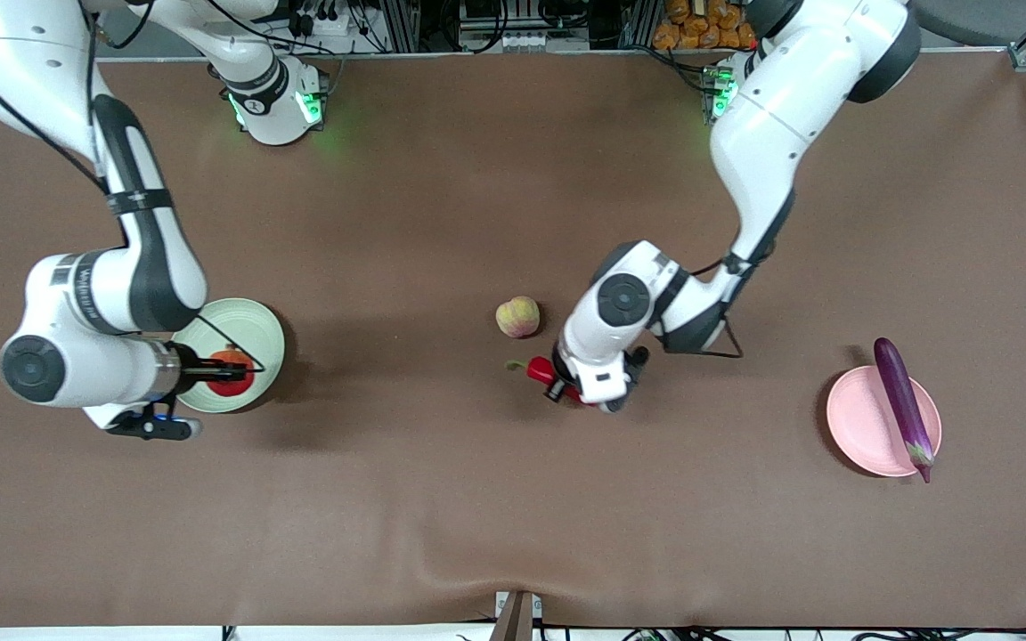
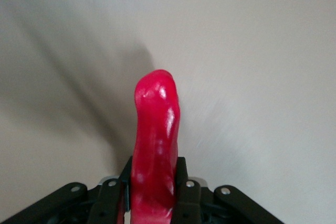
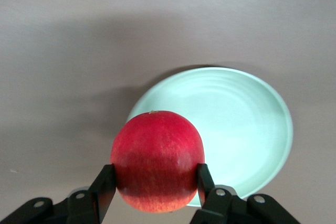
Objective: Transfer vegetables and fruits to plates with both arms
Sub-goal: 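Carry the apple to the green plate while the left gripper carries the chili, then release the apple and chili onto their plates, right gripper reaching the peach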
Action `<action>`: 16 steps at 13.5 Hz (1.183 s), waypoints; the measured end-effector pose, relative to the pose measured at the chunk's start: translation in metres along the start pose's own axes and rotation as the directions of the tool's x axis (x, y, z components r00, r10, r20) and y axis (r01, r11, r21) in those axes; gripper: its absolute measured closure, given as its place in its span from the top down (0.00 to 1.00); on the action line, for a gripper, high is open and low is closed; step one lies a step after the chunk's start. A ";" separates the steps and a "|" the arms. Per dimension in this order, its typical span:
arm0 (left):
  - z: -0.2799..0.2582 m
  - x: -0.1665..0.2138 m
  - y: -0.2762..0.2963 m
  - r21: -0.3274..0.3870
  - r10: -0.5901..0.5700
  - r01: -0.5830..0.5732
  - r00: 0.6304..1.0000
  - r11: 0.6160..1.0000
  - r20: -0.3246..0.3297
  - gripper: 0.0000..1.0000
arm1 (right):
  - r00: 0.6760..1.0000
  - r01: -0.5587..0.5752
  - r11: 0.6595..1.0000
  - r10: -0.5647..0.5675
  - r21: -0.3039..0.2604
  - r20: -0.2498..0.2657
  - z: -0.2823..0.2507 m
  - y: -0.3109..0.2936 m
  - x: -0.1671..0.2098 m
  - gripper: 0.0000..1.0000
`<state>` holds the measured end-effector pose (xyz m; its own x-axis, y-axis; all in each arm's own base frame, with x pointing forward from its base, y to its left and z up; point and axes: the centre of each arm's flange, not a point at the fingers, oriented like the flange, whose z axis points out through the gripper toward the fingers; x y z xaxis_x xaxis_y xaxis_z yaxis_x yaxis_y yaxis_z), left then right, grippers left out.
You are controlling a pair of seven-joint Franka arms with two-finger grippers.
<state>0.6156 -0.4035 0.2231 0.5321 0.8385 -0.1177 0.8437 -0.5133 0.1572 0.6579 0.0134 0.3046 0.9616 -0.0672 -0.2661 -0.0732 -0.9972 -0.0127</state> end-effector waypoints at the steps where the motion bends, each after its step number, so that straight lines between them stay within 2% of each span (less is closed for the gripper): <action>1: -0.022 0.029 0.003 0.001 0.010 -0.010 1.000 1.000 -0.015 0.33 | 1.000 0.012 1.000 -0.012 0.005 0.015 0.007 0.017 -0.001 0.68; 3: -0.062 0.086 0.003 0.011 0.043 -0.043 0.999 0.999 -0.023 0.33 | 0.998 0.048 0.999 -0.048 0.015 0.048 0.023 0.043 -0.005 0.68; 5: -0.092 0.138 -0.006 0.036 0.103 -0.103 0.995 0.994 -0.004 0.33 | 0.995 0.064 0.998 -0.066 0.026 0.073 0.046 0.063 -0.011 0.68; 8: -0.118 0.216 -0.031 0.054 0.175 -0.177 0.984 0.983 0.032 0.33 | 0.993 0.068 0.997 -0.071 0.030 0.090 0.080 0.065 -0.021 0.68; 11: -0.127 0.302 -0.071 0.080 0.304 -0.308 0.951 0.948 0.059 0.33 | 0.991 0.072 0.997 -0.075 0.033 0.110 0.091 0.062 -0.027 0.68; 14: -0.133 0.368 -0.111 0.077 0.416 -0.421 0.906 0.904 0.073 0.33 | 0.991 0.076 0.997 -0.079 0.034 0.104 0.080 0.059 -0.027 0.94; 15: -0.131 0.386 -0.123 0.085 0.454 -0.459 0.888 0.884 0.074 0.33 | 0.990 0.081 0.996 -0.084 0.038 0.109 0.067 0.056 -0.027 1.00; 16: -0.128 0.400 -0.134 0.103 0.494 -0.499 0.867 0.860 0.073 0.33 | 0.990 0.079 0.996 -0.084 0.050 0.117 0.048 0.050 -0.027 1.00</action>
<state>0.7066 0.0239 0.2811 0.8828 0.4598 -0.0957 0.4679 -0.8789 0.0930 0.6159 -0.0336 0.2645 0.9268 0.0215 -0.3750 -0.0101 -0.9966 -0.0821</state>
